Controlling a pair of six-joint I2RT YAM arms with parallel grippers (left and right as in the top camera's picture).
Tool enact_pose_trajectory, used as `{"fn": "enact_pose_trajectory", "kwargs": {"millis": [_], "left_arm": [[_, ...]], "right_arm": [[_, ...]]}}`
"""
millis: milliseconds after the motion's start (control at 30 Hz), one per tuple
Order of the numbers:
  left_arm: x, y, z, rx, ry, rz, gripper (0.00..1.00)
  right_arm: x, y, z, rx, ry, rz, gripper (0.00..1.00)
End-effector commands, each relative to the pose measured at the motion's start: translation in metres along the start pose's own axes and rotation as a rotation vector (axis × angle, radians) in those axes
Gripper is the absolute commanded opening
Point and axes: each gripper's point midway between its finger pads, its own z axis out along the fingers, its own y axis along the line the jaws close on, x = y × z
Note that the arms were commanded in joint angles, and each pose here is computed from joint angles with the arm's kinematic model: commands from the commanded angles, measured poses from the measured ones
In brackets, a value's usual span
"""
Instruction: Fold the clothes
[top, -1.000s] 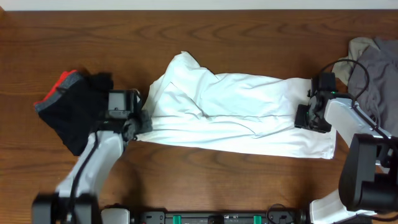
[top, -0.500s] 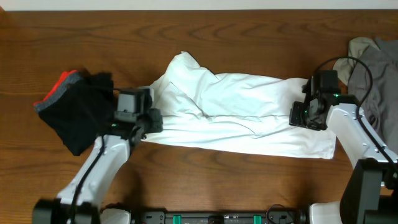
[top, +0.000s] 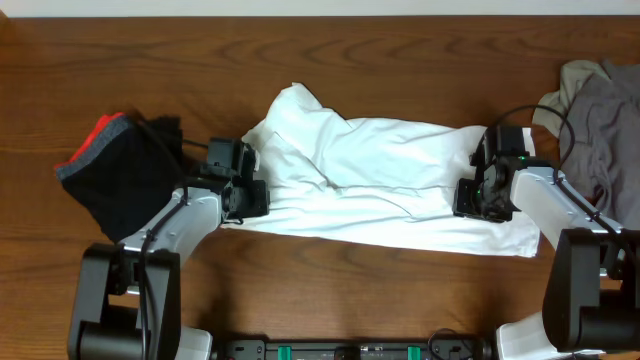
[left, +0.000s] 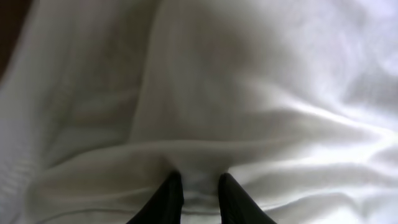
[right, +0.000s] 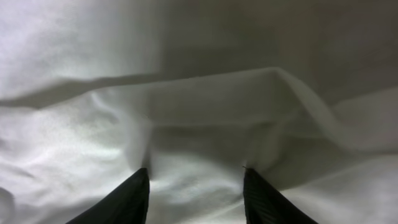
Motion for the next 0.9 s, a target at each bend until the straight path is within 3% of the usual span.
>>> {"fn": "enact_pose_trajectory", "kwargs": {"millis": [0, 433, 567, 733, 867], "left_arm": [[0.071, 0.008, 0.017, -0.001, 0.252, -0.05, 0.23], [0.128, 0.017, -0.005, -0.074, 0.493, -0.17, 0.22], [0.127, 0.016, -0.005, -0.076, 0.493, -0.205, 0.19], [0.123, 0.014, -0.007, -0.063, 0.473, -0.184, 0.13], [0.109, -0.006, -0.018, 0.051, 0.41, -0.096, 0.13]], "right_arm": [[0.022, -0.003, 0.008, 0.022, 0.085, -0.009, 0.5], [0.057, -0.045, -0.002, 0.262, 0.207, 0.067, 0.52], [0.046, -0.047, -0.001, 0.272, 0.161, 0.059, 0.59], [0.025, -0.043, 0.002, 0.251, 0.083, 0.022, 0.61], [0.015, -0.036, -0.003, 0.221, 0.054, 0.011, 0.6]]}}
